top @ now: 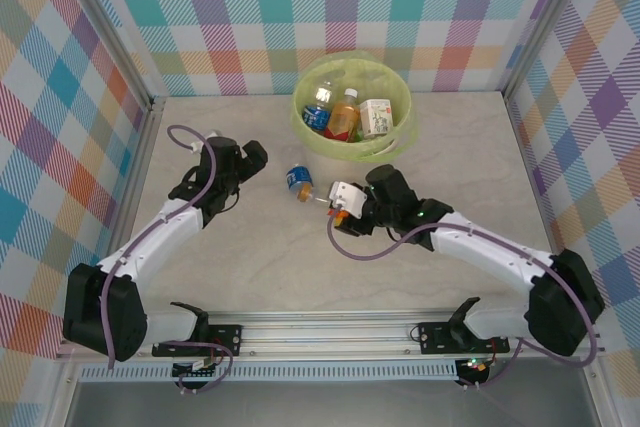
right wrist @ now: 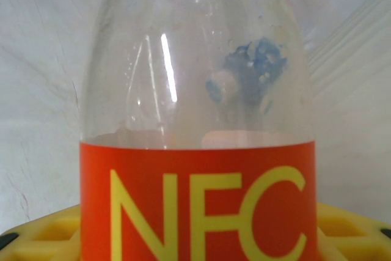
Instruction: Put the plastic bottles in the bin
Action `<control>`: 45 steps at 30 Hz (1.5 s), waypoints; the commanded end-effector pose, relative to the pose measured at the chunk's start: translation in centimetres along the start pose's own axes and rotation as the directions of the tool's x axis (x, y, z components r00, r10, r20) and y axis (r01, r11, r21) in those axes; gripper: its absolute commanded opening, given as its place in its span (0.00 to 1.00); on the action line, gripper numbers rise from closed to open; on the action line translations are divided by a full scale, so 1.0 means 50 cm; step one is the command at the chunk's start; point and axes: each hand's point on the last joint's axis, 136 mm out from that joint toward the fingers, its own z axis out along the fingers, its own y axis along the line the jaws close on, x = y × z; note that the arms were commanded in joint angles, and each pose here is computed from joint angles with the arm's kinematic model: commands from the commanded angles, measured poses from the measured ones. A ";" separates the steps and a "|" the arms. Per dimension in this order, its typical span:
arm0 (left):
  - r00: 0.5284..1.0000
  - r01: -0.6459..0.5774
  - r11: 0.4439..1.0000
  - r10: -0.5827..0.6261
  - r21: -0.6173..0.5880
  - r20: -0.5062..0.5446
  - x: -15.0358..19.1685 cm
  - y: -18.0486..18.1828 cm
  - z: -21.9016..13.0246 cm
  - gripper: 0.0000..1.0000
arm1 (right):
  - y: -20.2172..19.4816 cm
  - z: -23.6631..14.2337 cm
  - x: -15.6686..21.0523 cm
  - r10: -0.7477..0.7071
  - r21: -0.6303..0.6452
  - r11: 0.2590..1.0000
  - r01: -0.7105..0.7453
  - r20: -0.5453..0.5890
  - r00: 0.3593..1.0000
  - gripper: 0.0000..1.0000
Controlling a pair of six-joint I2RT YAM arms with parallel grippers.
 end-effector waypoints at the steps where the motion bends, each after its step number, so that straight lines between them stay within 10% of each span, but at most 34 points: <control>1: 1.000 0.027 1.000 -0.027 0.007 0.004 -0.017 -0.008 0.003 1.00 | -0.036 -0.081 -0.148 -0.008 0.031 1.000 0.001 0.229 0.973 0.40; 10: 0.999 0.030 1.000 -0.030 0.003 -0.022 -0.004 -0.005 0.013 1.00 | -0.195 -0.234 -0.337 -0.017 0.189 0.979 -0.073 0.436 0.900 0.43; 20: 1.000 0.024 0.999 -0.024 -0.030 -0.015 -0.002 0.024 -0.003 1.00 | -0.399 -0.182 -0.273 0.146 0.362 0.899 -0.245 0.282 0.948 0.47; 27: 0.999 0.035 0.999 -0.035 -0.039 -0.015 0.000 0.035 -0.002 1.00 | -0.352 -0.092 -0.229 0.256 0.153 0.948 -0.277 0.146 0.956 0.60; 36: 0.999 0.033 0.998 -0.033 -0.046 -0.016 0.001 0.041 -0.003 1.00 | -0.356 -0.135 -0.238 0.275 0.194 0.933 -0.302 0.156 0.949 0.84; 45: 0.998 0.043 0.999 -0.044 -0.023 -0.043 0.012 0.033 0.005 1.00 | -0.354 -0.090 -0.184 0.369 0.197 0.905 -0.377 0.074 0.926 0.65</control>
